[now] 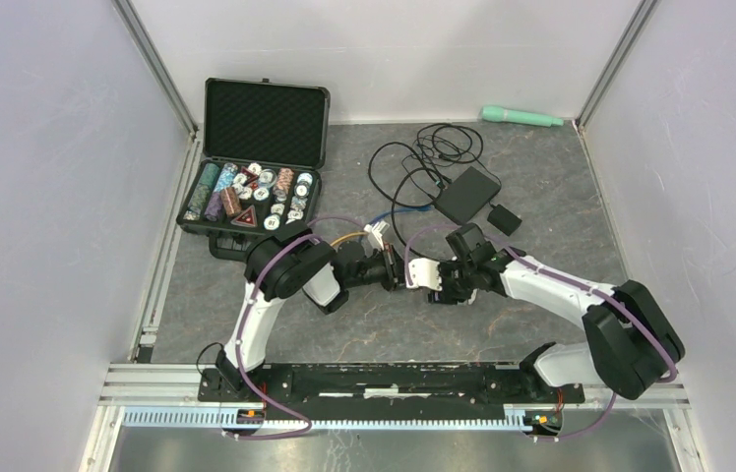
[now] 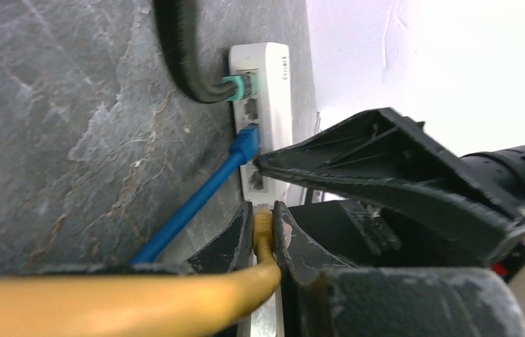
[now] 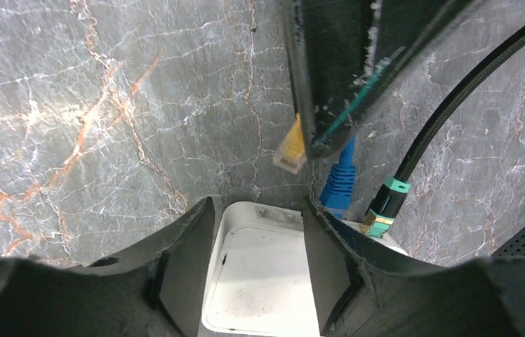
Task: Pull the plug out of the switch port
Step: Pull the connector from the switch port, then place the connector at the center of the board.
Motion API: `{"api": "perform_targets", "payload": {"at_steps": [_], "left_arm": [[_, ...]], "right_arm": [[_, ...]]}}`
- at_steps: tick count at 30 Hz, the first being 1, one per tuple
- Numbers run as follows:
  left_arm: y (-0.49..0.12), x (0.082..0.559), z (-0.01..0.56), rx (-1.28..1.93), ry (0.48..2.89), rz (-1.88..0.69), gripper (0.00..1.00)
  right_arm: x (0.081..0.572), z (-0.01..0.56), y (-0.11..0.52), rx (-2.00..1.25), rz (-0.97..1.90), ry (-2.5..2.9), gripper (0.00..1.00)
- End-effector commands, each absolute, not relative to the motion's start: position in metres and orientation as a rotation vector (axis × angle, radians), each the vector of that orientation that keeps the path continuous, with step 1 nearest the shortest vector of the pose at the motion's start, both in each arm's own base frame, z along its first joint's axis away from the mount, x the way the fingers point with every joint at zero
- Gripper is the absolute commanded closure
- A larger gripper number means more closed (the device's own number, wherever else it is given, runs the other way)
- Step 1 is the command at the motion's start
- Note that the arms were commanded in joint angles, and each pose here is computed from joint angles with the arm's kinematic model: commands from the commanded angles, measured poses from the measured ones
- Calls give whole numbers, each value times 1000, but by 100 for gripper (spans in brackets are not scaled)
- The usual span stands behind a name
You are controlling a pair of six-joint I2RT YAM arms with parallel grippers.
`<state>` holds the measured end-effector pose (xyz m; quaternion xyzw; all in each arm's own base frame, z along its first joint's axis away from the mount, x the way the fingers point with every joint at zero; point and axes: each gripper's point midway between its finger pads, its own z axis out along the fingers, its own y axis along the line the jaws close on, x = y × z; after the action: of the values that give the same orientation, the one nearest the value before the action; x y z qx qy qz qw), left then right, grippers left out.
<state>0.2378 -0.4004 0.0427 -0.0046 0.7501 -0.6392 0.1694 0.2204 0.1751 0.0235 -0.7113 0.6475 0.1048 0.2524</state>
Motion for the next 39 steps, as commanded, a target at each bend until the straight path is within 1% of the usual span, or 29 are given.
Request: {"api": "perform_targets", "payload": {"at_steps": [1, 4, 8, 13, 18, 22, 25, 27, 29, 31, 35, 39], "left_arm": [[-396, 242, 49, 81, 2087, -1736, 98], [-395, 242, 47, 140, 2108, -1668, 98], [-388, 246, 56, 200, 2093, -1568, 98], [-386, 247, 80, 289, 2030, -1525, 98], [-379, 244, 107, 479, 1951, -1418, 98], [-361, 240, 111, 646, 1996, -1284, 98], [-339, 226, 117, 874, 1984, -1196, 98], [-320, 207, 115, 1070, 1994, -1146, 98], [-291, 186, 107, 1321, 2016, -1052, 98], [-265, 174, 107, 1473, 2024, -972, 98], [-210, 165, 118, 1601, 2083, -929, 98], [-145, 139, 113, 1823, 2184, -904, 98]], "right_arm": [[226, 51, 192, -1816, 387, 1719, 42], [229, 68, 201, -1743, 465, 1691, 36], [236, 90, 207, -1660, 549, 1656, 31], [244, 98, 205, -1621, 629, 1662, 24], [254, 106, 196, -1583, 595, 1653, 22], [252, 103, 186, -1559, 574, 1665, 22], [246, 96, 179, -1557, 559, 1676, 22], [245, 93, 175, -1551, 544, 1683, 22], [247, 93, 171, -1540, 530, 1686, 22], [249, 93, 168, -1531, 517, 1691, 21], [250, 91, 167, -1529, 513, 1701, 21], [250, 89, 165, -1526, 502, 1708, 21]]}}
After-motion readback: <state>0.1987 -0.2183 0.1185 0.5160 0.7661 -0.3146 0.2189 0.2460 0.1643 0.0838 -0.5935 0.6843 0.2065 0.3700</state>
